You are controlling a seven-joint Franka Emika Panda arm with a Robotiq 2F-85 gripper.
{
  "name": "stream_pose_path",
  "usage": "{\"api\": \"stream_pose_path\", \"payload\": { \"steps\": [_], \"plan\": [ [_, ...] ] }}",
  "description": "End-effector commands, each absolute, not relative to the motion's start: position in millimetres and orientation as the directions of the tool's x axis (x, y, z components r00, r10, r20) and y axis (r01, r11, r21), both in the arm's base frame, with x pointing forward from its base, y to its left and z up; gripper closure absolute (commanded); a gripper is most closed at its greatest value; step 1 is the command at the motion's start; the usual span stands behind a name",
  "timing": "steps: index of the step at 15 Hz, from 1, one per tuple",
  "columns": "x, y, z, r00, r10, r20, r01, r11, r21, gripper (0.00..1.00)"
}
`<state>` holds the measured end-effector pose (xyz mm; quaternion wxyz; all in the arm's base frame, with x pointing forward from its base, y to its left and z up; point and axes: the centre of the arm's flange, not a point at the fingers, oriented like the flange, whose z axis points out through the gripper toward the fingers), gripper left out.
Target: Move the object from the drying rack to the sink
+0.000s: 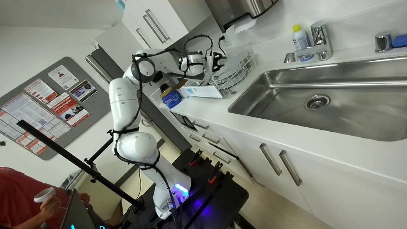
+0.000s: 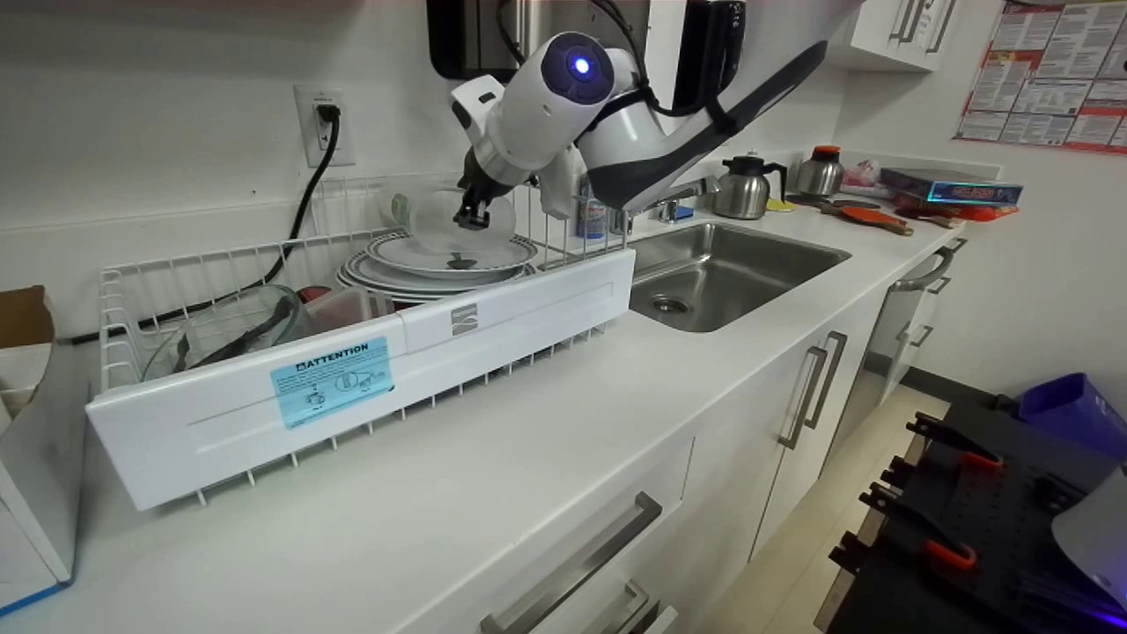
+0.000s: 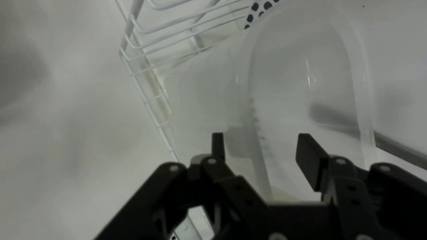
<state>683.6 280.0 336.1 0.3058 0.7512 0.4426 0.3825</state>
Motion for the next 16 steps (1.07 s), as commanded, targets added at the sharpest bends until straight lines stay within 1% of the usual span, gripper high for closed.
{"api": "stream_pose_path", "payload": {
  "steps": [1,3,5,7,10,16],
  "plan": [
    [687.2,283.5,335.8,0.304,0.899,0.314,0.392,-0.419,0.819,0.73],
    [686.4,284.8,340.6,0.302,0.897,0.323,0.38,-0.424,0.822,0.88],
    [683.7,287.6,344.2,0.299,0.897,0.325,0.371,-0.423,0.827,0.99],
    [680.6,291.3,348.9,0.293,0.9,0.324,0.359,-0.418,0.835,1.0],
    [669.8,298.8,356.0,0.287,0.897,0.335,0.339,-0.423,0.841,0.98],
    [636.1,311.6,374.0,0.313,0.907,0.28,0.239,-0.361,0.901,0.98]
  ]
}}
